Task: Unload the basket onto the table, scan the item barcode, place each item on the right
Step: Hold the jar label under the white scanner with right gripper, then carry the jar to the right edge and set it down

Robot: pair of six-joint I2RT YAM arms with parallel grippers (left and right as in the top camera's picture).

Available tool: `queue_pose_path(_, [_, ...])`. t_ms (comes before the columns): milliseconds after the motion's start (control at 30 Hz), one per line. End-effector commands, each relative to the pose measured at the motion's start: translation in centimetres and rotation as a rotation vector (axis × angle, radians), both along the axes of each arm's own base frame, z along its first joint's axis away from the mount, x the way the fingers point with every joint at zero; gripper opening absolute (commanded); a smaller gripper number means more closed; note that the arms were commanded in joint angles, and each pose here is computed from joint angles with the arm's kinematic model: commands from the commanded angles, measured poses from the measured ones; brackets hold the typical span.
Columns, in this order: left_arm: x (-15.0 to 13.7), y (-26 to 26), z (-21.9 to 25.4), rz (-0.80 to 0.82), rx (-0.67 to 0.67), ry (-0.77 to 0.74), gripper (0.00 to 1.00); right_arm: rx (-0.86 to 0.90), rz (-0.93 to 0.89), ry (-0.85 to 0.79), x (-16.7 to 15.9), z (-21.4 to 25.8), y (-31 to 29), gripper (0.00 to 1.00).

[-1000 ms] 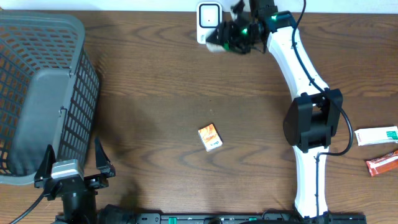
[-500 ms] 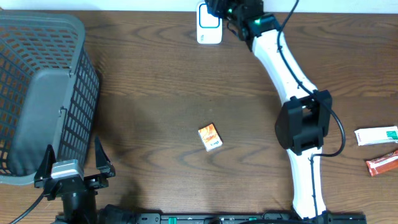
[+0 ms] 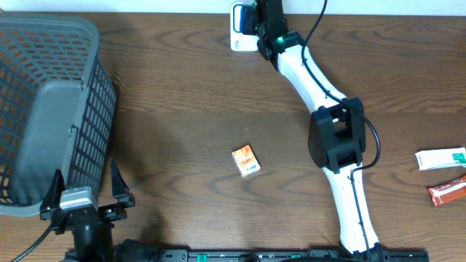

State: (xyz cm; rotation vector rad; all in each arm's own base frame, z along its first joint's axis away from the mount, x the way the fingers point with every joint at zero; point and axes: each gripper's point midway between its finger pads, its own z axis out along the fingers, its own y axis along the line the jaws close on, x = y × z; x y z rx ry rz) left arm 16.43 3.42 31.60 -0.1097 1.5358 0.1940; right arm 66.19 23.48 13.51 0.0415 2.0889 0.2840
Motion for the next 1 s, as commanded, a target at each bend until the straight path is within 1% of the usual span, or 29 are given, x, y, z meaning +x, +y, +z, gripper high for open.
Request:
queue_pose_path(0, [-0.1, -0.1, 0.1, -0.009, 0.01, -0.006, 0.91, -0.068, -0.028, -0.086, 0.6, 3.1, -0.7, 0.57])
queue_pose_path(200, [-0.1, -0.1, 0.0, -0.009, 0.011, -0.006, 0.91, -0.094, -0.029, -0.053, 0.2, 2.7, -1.0, 0.56])
queue_pose_path(300, [-0.1, -0.1, 0.0, -0.009, 0.011, -0.006, 0.91, -0.117, -0.043, -0.019, -0.6, 4.2, -1.7, 0.56])
queue_pose_path(333, [-0.1, -0.1, 0.0, -0.009, 0.011, -0.006, 0.91, -0.138, -0.069, -0.006, -1.1, 5.5, -2.6, 0.56])
queue_pose_path(367, [-0.1, -0.1, 0.0, -0.009, 0.011, -0.006, 0.91, -0.194, -0.141, 0.02, -2.5, 8.4, -5.0, 0.55])
queue_pose_path(433, [-0.1, -0.1, 0.0, -0.009, 0.011, -0.006, 0.91, -0.229, -0.185, 0.039, -3.5, 10.1, -6.6, 0.55])
queue_pose_path(533, [-0.1, -0.1, 0.1, -0.009, 0.01, -0.006, 0.91, -0.283, -0.287, 0.106, -6.4, 12.9, -10.9, 0.5])
queue_pose_path(633, [-0.1, -0.1, 0.1, -0.009, 0.01, -0.007, 0.91, -0.291, -0.376, 0.195, -9.3, 14.1, -15.1, 0.49])
queue_pose_path(767, [-0.1, -0.1, 0.1, -0.009, 0.009, -0.009, 0.91, -0.281, -0.511, 0.338, -12.7, 13.7, -21.8, 0.5])
queue_pose_path(867, [-0.1, -0.1, 0.1, -0.009, 0.009, -0.009, 0.91, -0.253, -0.624, 0.469, -14.9, 11.8, -27.7, 0.49])
queue_pose_path(967, [-0.1, -0.1, 0.1, -0.009, 0.01, -0.009, 0.91, -0.176, -0.682, 0.597, -16.5, 8.8, -32.7, 0.47])
